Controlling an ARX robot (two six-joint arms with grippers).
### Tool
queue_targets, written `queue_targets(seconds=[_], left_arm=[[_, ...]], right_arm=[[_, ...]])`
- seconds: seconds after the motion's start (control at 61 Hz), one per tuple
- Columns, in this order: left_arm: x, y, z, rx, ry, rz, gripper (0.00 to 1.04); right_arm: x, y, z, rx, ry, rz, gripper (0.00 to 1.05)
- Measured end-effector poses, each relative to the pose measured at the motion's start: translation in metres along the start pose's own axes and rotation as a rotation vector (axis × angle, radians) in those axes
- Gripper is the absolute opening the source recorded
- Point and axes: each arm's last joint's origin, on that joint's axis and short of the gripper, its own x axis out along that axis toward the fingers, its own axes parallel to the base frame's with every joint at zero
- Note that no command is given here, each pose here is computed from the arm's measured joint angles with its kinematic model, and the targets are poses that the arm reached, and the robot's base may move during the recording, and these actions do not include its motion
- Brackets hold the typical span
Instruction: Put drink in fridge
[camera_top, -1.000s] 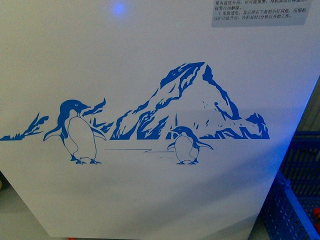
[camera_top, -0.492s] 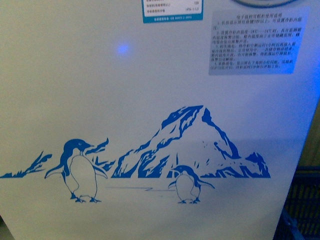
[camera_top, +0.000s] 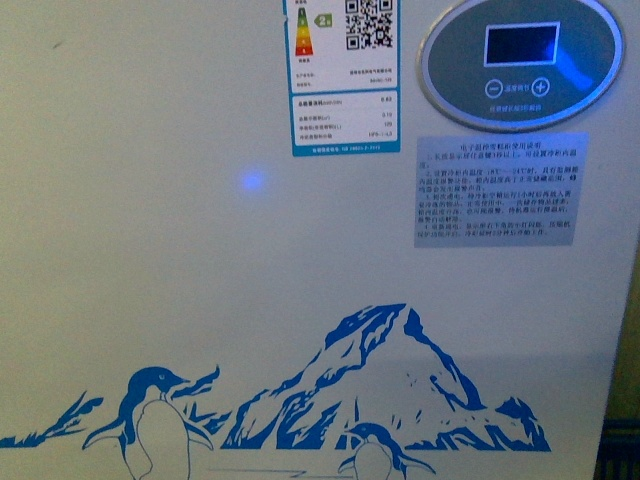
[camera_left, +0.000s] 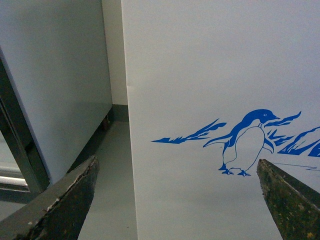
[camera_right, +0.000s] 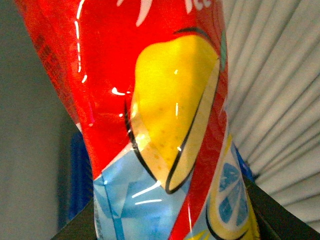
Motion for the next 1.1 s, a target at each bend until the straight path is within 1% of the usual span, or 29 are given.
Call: queue_targets(seconds=[0.016,0.066,0.131,0.246,0.361,0.59,0.803,0.885,0.984,1.098], left_arm=[[0.0,0.0,0.0,0.0,0.0,0.0,0.97],[0.0,0.0,0.0,0.0,0.0,0.0,0.97],[0.0,0.0,0.0,0.0,0.0,0.0,0.97],[0.0,0.0,0.0,0.0,0.0,0.0,0.97],[0.0,0.0,0.0,0.0,0.0,0.0,0.97],[0.0,0.0,0.0,0.0,0.0,0.0,0.97],[0.0,0.0,0.0,0.0,0.0,0.0,0.97],[0.0,0.0,0.0,0.0,0.0,0.0,0.97],[0.0,0.0,0.0,0.0,0.0,0.0,0.97],[0.0,0.0,0.0,0.0,0.0,0.0,0.97]], right_arm=[[-0.011,0.002,0.009,0.007,-0.031,0.012,0.48],[-0.027,0.004,0.019,0.022,-0.075,0.026,0.48],[-0.061,0.011,0.035,0.06,-0.16,0.059,0.48],[-0.094,0.02,0.045,0.11,-0.237,0.088,0.47],[-0.116,0.029,0.048,0.162,-0.276,0.113,0.47],[-0.16,0.046,0.045,0.196,-0.38,0.139,0.47],[-0.194,0.049,0.037,0.219,-0.448,0.146,0.47],[-0.199,0.05,0.03,0.229,-0.456,0.141,0.47],[-0.203,0.053,0.029,0.244,-0.484,0.155,0.47],[-0.199,0.059,0.022,0.226,-0.492,0.158,0.47]])
